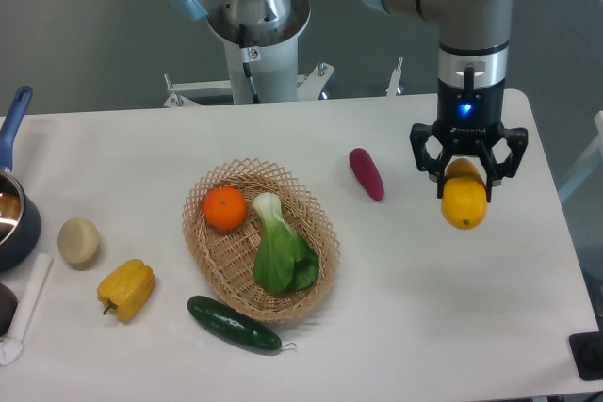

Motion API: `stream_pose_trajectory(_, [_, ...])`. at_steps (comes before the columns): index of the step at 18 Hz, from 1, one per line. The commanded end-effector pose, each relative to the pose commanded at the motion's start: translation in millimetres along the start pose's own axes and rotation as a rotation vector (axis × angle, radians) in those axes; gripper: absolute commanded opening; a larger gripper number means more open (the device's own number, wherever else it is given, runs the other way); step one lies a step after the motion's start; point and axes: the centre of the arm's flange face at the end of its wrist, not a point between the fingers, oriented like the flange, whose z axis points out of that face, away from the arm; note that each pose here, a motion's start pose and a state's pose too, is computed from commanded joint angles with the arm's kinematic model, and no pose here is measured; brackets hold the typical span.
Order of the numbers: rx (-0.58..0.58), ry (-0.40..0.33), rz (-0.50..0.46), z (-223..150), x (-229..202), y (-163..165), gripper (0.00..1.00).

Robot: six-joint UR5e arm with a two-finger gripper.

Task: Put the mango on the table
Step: 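Carry the held yellow mango sideways and lower it toward the table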

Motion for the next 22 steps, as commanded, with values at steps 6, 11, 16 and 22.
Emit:
stream_pose_trajectory(6, [-0.043,0.053,0.096,19,24,26,0.4])
stream_pose_trajectory(11, [-0.107,0.095,0.137,50,22,53,0.4])
stream_pose_trajectory(16, [-0.196,0.127,0.118,91,14,75,0.4])
stream_pose_trajectory(22, [-0.227,0.153,0.055,131,-27,109,0.4])
